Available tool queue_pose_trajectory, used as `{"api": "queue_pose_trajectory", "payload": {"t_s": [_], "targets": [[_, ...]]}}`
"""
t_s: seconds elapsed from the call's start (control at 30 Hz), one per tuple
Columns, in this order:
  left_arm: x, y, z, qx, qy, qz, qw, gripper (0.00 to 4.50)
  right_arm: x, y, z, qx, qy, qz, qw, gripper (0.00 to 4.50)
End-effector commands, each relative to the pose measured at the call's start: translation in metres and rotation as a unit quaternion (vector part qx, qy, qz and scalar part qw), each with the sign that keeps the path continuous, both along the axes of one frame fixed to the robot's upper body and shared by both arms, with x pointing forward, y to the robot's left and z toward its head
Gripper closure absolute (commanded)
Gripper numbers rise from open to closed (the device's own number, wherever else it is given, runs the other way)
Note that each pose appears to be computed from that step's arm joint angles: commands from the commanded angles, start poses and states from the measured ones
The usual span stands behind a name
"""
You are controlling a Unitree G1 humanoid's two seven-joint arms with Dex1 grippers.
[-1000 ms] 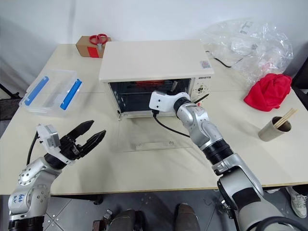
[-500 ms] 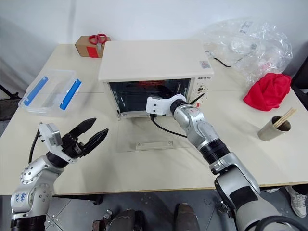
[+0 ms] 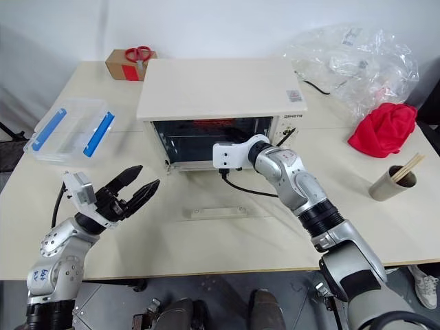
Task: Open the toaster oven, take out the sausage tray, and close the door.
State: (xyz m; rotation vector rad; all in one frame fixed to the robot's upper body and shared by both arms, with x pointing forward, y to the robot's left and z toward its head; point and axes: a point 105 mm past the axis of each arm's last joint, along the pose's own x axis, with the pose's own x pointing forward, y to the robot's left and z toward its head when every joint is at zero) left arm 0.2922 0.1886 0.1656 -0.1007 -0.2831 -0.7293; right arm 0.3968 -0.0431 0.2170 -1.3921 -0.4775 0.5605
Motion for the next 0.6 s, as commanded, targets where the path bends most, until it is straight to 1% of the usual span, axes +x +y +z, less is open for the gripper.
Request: {"api": "queue_pose_trajectory", "payload": {"t_s": [0.03,0.13,0.2,0.4,0.6], "targets": [[0.000,-0.009,0.008,0.001,-0.023,-0.020,1.000,0.78,-0.014,0.007,0.042,0.037,-0.056,0.032,0.997,4.46],[0.001,-0.026,0.016,0.007,-0.032,-0.070,0.997,0.78,-0.009,0.004,0.039,0.036,-0.049,0.024,0.998,4.46],[0.004,-0.029,0.026,0.014,-0.047,-0.087,0.995,0.78,-0.008,0.005,0.038,0.038,-0.047,0.025,0.998,4.46],[0.021,-0.023,0.053,0.025,-0.076,-0.103,0.991,0.78,-0.005,0.002,0.030,0.031,-0.039,0.023,0.999,4.46],[0.037,-0.022,0.068,0.025,-0.093,-0.114,0.989,0.78,-0.004,-0.001,0.026,0.028,-0.034,0.020,0.999,4.46]]}}
